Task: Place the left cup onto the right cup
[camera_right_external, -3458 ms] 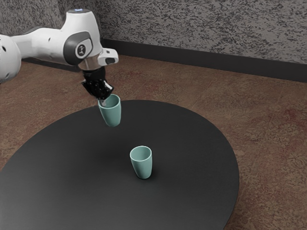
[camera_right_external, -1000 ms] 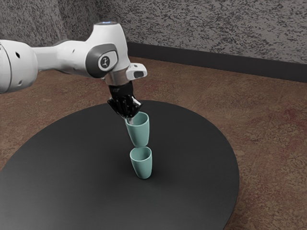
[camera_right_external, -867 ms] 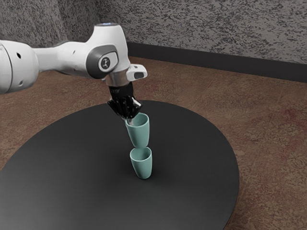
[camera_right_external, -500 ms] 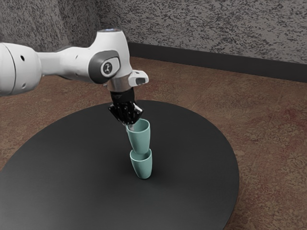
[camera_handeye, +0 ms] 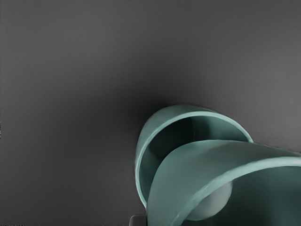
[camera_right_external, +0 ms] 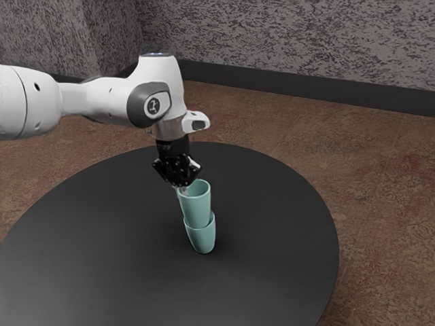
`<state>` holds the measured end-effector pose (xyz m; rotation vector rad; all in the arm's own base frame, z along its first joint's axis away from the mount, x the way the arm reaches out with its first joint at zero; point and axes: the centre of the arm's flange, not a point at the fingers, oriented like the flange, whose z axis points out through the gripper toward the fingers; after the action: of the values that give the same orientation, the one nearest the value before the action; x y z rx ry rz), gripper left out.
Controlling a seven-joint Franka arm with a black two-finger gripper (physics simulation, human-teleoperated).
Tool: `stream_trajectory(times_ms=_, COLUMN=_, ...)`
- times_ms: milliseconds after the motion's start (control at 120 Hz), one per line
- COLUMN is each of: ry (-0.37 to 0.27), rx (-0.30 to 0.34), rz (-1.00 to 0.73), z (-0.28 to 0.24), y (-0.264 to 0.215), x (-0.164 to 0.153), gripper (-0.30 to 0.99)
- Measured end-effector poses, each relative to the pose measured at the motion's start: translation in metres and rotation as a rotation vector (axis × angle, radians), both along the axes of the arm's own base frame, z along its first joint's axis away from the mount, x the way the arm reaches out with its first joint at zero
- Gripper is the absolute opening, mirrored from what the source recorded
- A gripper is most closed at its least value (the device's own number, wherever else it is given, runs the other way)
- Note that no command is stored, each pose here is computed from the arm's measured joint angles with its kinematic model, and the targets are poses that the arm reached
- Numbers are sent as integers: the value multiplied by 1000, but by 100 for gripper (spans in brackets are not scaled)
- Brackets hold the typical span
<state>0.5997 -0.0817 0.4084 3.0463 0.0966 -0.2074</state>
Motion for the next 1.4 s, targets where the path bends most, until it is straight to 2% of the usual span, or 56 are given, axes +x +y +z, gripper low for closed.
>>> stream_trajectory(times_ms=250, ry=12, rx=1, rz=8, z=-8, y=0, x=0, gripper=-8)
stream_trajectory(times_ms=467, ry=22, rx=-2, rz=8, z=-15, y=-3, x=1, gripper=37)
stream_trajectory(times_ms=567, ry=18, rx=-3, rz=11, z=-13, y=-1, x=2, gripper=49)
stream_trajectory(times_ms=683, ry=4, rx=-4, rz=12, z=-5, y=0, x=3, gripper=58)
stream_trajectory(times_ms=767, ry=-11, rx=-1, rz=10, z=3, y=1, x=5, gripper=61)
stream_trajectory(times_ms=1008, ry=-102, rx=14, rz=5, z=74, y=10, x=20, gripper=67)
stream_trajectory(times_ms=1300, ry=-100, rx=57, rz=-14, z=128, y=28, x=16, gripper=69)
stream_trajectory(times_ms=1400, ry=-102, rx=73, rz=-24, z=146, y=47, x=12, gripper=69)
